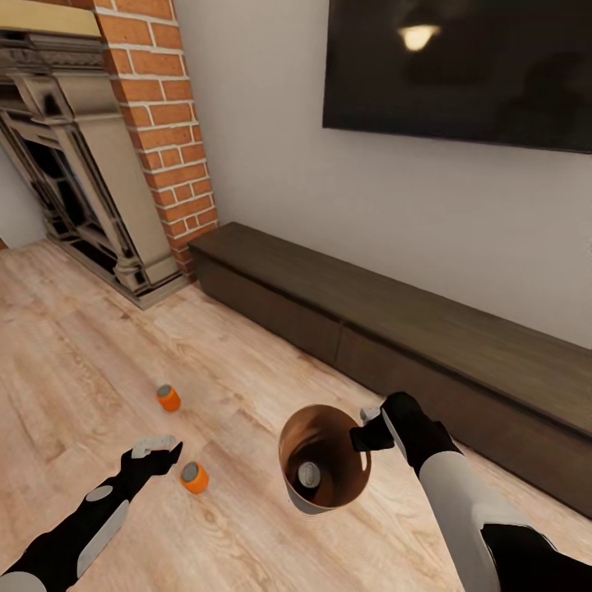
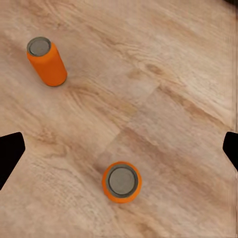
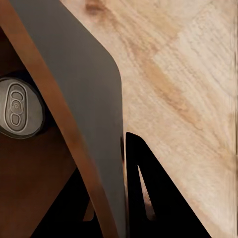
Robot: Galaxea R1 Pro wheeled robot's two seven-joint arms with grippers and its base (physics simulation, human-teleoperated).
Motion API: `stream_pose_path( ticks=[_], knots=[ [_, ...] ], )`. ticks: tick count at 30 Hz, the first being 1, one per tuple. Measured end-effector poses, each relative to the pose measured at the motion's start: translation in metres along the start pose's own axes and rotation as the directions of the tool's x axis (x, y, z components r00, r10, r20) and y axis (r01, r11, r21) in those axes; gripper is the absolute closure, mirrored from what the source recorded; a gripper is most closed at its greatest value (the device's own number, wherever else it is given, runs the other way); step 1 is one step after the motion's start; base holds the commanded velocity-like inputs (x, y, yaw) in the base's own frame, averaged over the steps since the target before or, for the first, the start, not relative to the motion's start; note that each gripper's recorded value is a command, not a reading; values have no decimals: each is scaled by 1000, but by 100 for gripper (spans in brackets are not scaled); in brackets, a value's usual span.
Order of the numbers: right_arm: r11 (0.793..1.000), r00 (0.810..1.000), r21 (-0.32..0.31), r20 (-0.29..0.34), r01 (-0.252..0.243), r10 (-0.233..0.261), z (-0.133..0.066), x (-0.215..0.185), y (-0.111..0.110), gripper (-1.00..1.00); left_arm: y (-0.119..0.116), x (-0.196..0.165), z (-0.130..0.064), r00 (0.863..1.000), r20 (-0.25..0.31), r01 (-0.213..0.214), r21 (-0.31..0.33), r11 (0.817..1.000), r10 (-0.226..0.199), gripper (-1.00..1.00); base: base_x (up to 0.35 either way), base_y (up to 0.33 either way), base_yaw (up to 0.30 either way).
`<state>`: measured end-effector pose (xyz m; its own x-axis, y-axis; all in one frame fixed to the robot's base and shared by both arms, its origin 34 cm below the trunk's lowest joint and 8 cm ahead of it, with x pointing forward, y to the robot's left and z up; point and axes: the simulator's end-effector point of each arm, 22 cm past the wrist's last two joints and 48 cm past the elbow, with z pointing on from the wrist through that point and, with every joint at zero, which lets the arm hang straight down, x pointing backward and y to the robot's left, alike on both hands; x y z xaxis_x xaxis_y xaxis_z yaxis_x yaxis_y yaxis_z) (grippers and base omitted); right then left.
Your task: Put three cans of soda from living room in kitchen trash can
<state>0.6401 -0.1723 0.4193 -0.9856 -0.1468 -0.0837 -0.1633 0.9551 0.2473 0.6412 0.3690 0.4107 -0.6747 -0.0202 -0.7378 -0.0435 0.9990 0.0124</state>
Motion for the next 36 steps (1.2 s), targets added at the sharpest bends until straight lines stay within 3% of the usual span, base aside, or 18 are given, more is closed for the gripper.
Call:
stream_pose_path(
  ticks=[17,26,36],
  knots=[
    [1000,1000,-3,12,1,-1,-6,-4,3,100,5,7,-2,1000,-20,-2,-3,1000,2,-100,248,178,-223],
    [1000,1000,-4,20,2,-2,-9,-6,4,100,4,7,-4,1000,-22,-5,0,1000,5,-100,36,311,-212],
    [1000,1000,-2,23,4,-4,-11,-7,4,100,2,8,-4,1000,-27,-9,1,1000,9,-100,-30,163,-30]
  ],
)
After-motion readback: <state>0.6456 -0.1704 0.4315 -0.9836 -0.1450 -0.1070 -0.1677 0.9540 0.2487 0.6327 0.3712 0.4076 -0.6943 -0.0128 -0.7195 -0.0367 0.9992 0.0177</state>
